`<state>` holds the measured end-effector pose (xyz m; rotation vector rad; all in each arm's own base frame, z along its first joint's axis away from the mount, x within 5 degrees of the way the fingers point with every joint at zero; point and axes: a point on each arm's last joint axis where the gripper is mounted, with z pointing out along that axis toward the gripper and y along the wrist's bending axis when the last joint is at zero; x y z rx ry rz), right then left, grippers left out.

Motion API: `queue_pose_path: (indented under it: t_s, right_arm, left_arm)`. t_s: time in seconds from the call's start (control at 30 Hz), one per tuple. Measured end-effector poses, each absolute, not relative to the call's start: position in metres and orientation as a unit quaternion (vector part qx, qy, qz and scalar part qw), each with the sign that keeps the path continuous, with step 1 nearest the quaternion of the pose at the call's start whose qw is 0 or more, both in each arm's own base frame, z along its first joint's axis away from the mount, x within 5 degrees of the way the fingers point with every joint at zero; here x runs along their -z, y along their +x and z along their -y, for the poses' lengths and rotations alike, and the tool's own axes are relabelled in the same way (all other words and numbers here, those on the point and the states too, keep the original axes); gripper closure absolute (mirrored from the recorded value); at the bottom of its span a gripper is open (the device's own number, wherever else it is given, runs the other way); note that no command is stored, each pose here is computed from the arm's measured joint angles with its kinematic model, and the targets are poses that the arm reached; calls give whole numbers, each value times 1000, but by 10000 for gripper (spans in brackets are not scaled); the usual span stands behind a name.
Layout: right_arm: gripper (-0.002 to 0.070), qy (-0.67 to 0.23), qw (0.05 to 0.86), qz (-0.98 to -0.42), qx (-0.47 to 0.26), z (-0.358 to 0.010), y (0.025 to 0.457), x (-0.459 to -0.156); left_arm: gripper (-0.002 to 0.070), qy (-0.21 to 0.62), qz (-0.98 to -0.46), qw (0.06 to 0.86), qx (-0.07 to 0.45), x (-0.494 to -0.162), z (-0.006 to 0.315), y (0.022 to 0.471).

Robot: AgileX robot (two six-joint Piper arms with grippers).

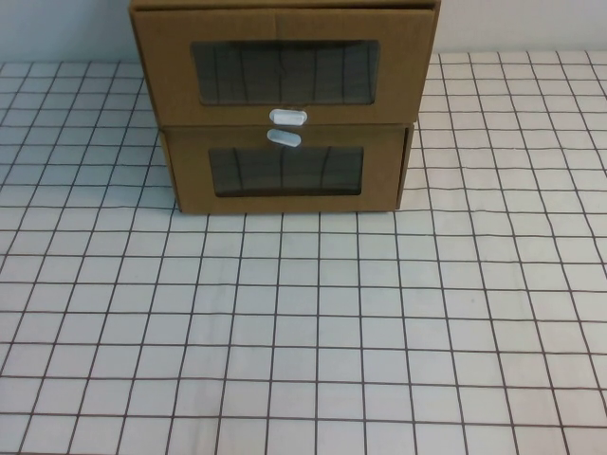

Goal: Close the shoe box

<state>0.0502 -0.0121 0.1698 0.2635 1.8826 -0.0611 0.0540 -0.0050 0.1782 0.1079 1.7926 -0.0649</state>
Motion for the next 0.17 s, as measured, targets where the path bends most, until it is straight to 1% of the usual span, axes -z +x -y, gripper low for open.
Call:
queue_pose_path:
  t_s: [0.17]
  right_arm:
    - [690, 113, 581, -806, 26, 12, 50, -170]
  left_arm:
    - [680, 47, -780, 623, 28, -178, 5, 54]
